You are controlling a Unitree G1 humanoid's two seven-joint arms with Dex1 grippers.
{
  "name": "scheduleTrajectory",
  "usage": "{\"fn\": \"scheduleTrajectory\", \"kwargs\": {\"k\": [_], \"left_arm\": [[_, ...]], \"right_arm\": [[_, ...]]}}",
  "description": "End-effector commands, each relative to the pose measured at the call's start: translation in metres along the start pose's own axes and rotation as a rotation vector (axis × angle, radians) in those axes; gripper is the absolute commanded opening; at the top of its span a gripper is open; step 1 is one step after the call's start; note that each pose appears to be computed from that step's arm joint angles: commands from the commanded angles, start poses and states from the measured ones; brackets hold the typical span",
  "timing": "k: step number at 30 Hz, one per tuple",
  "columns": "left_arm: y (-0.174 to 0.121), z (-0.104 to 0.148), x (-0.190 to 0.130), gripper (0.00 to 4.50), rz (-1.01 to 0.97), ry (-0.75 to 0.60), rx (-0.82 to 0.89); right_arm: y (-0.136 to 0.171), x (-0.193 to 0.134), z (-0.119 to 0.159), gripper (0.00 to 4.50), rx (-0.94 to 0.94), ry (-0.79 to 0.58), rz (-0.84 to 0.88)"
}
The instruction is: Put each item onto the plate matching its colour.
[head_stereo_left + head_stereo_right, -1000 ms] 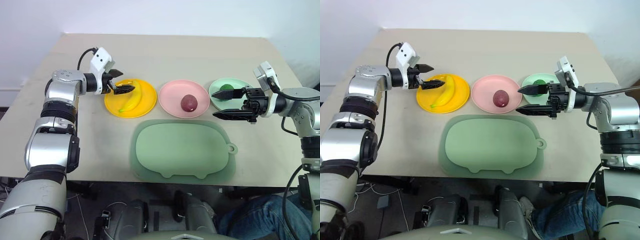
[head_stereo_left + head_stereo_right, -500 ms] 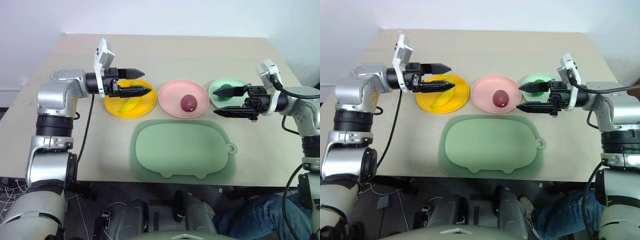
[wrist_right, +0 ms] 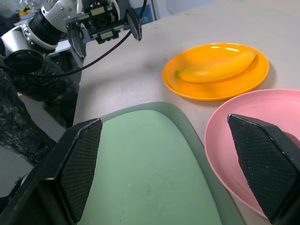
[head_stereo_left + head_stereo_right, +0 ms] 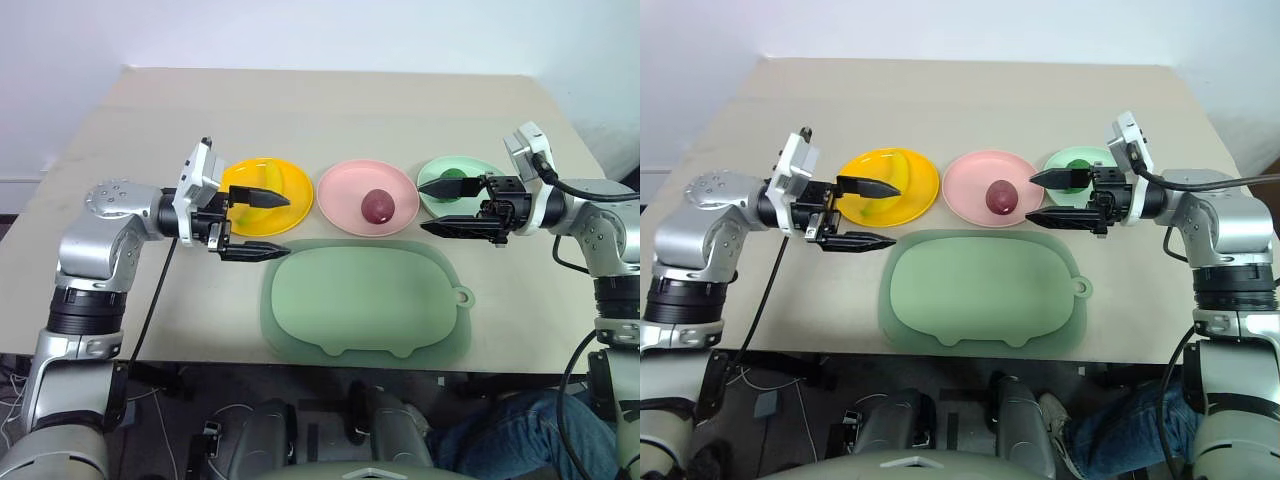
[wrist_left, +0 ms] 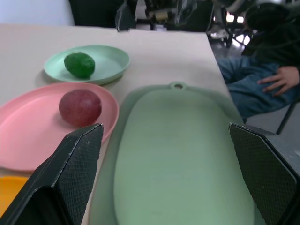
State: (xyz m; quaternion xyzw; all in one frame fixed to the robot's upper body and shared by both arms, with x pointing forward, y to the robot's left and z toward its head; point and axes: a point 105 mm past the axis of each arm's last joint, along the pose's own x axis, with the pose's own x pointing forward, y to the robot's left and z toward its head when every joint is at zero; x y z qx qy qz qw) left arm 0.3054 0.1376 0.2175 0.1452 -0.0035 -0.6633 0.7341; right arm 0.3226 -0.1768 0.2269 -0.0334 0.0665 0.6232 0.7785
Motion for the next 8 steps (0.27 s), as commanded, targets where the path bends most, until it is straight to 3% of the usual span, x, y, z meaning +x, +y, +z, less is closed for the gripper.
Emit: {"fn": "scheduleTrajectory", "kwargs": {"k": [1, 8], "left_arm": [[0.001, 0.0157, -0.0069, 4.48, 0.051, -0.014, 0.082], [0.0023, 0.0168, -0.0074, 4.48, 0.081, -0.009, 0.101]], "right_arm": [[-0.0009, 0.0023, 0.0135, 4.5, -0.053, -0.021, 0.022], [-0.0052, 0.0045, 0.0127, 4.5, -0.06, -0.02, 0.02]]}}
